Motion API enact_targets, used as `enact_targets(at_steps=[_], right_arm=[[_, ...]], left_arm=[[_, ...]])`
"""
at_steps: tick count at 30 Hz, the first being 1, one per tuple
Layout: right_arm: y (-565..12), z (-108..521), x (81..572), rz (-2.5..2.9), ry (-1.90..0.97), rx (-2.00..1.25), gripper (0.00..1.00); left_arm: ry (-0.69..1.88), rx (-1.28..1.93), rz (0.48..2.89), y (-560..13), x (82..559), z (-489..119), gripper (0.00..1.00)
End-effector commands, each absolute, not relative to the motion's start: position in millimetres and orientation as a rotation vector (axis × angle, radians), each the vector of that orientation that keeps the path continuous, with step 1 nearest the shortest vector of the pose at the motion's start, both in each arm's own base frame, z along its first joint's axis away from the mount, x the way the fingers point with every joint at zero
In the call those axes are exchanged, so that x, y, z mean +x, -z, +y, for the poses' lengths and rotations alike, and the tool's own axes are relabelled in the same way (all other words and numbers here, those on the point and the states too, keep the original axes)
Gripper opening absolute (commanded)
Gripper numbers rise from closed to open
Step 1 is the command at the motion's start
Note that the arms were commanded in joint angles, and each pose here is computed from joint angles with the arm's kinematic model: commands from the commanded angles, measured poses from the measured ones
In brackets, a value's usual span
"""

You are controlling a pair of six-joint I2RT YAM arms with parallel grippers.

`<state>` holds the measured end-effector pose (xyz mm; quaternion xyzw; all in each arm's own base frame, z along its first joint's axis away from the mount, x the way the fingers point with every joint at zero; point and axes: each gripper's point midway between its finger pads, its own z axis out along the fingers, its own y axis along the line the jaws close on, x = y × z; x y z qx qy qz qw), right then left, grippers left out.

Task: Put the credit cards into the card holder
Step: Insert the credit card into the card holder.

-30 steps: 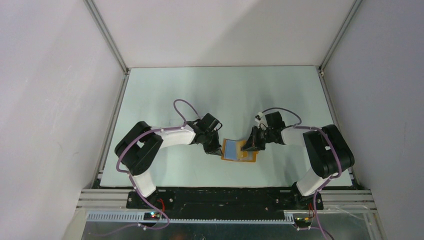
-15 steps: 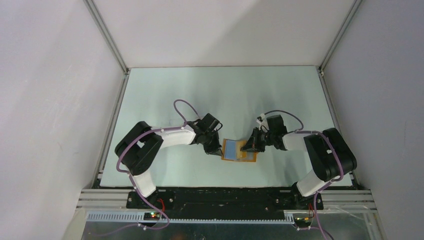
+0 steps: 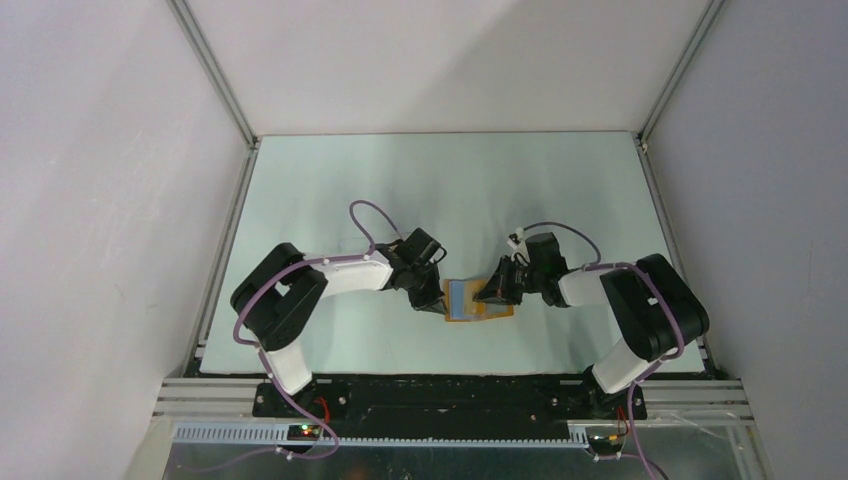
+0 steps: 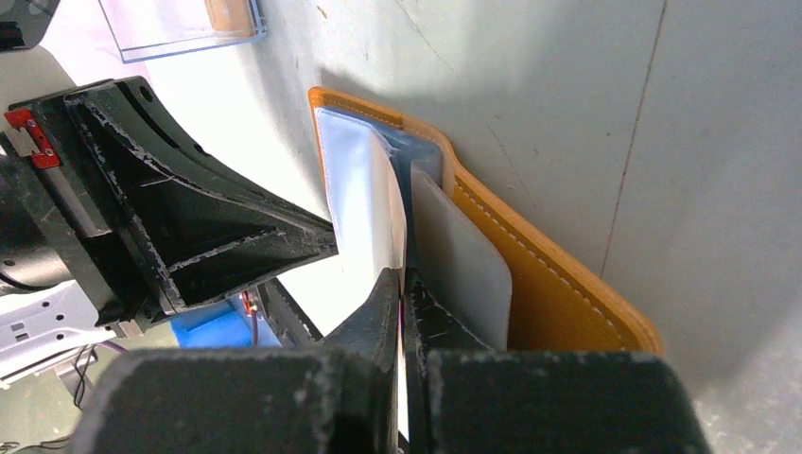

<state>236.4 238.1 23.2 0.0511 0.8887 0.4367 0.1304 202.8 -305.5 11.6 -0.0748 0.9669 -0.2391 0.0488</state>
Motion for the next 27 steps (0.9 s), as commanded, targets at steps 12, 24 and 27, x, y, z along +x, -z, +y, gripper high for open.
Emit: enact_targets(at_steps=[12, 24, 27], right_arm=[[1.6, 235.1, 222.9, 2.686, -1.162, 0.091, 0.15], [-14.0, 232.4, 229.0, 2.801, -0.904, -0.117, 0.64], [-12.4, 235.0, 227.5, 2.819, -0.872, -0.155, 0.69]], left_arm=[[0.569, -0.213, 3.029, 15.7, 183.9, -289.7, 0.0], [0.563, -0.197, 3.028, 16.5, 184.9, -289.0, 0.0], [0.563, -0.192, 3.027, 16.4, 185.0, -289.1, 0.0]])
